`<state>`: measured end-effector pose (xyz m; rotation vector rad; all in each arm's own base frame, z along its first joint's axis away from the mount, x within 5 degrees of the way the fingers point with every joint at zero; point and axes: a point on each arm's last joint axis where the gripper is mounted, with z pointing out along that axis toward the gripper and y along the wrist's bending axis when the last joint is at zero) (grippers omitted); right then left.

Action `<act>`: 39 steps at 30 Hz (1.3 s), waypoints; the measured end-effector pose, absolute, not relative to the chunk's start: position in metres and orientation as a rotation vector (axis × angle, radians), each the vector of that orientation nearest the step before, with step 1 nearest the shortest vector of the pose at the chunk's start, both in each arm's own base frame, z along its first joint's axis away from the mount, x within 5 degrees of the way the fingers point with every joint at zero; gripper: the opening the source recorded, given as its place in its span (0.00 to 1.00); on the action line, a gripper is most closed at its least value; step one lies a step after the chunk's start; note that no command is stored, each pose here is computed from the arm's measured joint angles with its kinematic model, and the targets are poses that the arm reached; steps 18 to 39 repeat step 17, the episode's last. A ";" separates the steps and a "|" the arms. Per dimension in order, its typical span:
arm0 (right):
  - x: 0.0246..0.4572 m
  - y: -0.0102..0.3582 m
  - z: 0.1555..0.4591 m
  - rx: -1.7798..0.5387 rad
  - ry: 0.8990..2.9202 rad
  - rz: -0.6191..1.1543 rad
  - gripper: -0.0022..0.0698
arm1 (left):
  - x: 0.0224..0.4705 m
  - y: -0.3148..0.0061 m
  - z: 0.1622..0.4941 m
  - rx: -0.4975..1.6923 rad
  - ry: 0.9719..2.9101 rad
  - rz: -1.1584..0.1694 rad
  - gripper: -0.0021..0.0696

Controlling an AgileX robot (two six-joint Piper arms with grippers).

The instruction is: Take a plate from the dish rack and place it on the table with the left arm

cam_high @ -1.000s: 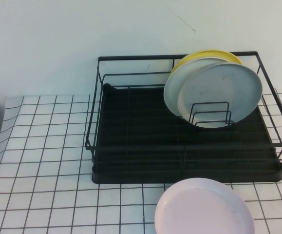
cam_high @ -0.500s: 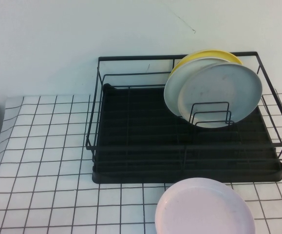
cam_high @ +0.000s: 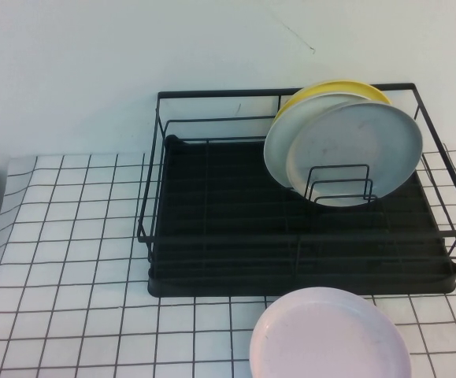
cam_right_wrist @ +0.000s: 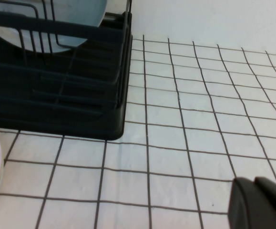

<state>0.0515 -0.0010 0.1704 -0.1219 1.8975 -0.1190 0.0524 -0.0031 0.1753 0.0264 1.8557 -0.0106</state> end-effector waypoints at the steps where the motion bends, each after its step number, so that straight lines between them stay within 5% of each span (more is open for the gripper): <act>1: 0.052 -0.001 0.170 -0.122 1.898 -0.119 0.03 | 0.052 -0.003 0.175 0.023 1.856 -0.007 0.03; 39: 0.052 -0.001 0.170 -0.122 1.898 -0.119 0.03 | 0.052 -0.003 0.175 0.022 1.856 -0.024 0.03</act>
